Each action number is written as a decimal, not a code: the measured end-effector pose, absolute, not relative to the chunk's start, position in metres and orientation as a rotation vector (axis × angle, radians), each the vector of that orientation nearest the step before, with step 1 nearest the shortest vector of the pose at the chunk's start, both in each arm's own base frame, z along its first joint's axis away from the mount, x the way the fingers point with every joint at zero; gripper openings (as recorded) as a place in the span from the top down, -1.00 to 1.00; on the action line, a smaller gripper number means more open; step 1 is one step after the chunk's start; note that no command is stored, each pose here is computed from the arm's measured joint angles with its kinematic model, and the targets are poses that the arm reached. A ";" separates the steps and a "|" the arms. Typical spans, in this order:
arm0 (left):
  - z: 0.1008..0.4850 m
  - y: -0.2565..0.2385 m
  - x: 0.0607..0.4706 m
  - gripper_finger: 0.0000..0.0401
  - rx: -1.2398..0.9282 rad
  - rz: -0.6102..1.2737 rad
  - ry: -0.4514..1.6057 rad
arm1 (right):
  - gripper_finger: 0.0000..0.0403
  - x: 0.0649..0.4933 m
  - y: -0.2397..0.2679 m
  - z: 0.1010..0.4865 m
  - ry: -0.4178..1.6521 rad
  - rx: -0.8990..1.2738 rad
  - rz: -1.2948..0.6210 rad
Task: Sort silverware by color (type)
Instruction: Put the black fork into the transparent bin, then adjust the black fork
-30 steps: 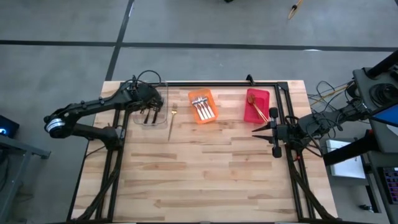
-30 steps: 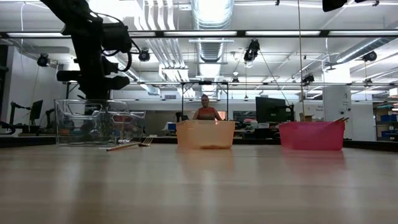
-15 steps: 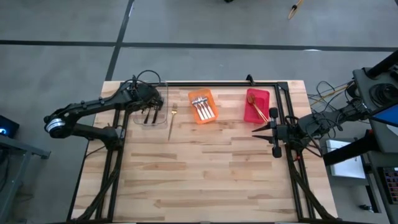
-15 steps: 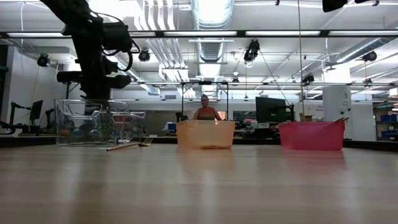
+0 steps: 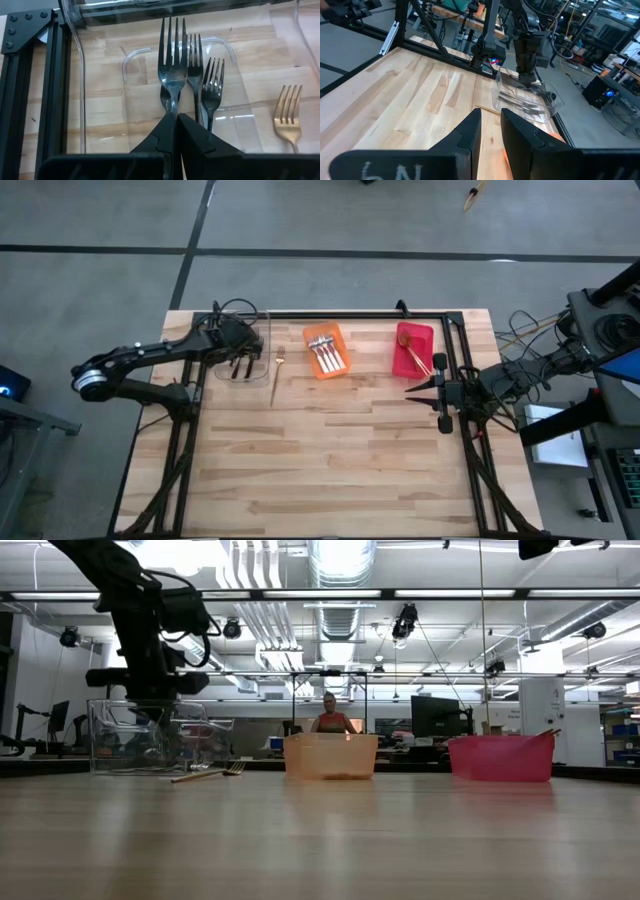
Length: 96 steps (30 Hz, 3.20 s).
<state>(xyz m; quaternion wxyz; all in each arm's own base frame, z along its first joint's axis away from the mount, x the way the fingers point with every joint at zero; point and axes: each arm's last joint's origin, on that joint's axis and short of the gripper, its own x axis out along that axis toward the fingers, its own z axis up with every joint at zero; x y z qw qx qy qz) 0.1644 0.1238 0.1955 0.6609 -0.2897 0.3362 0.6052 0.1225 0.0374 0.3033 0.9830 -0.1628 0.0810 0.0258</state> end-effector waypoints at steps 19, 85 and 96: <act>0.168 0.131 0.176 1.00 -0.631 1.399 0.917 | 0.67 0.122 0.037 0.303 0.163 -0.327 0.052; 0.190 0.137 0.194 0.88 -0.602 1.120 1.021 | 0.67 0.122 0.037 0.303 0.162 -0.328 0.052; 0.201 0.141 0.199 0.88 -0.554 1.088 1.015 | 0.67 0.122 0.036 0.304 0.166 -0.331 -0.003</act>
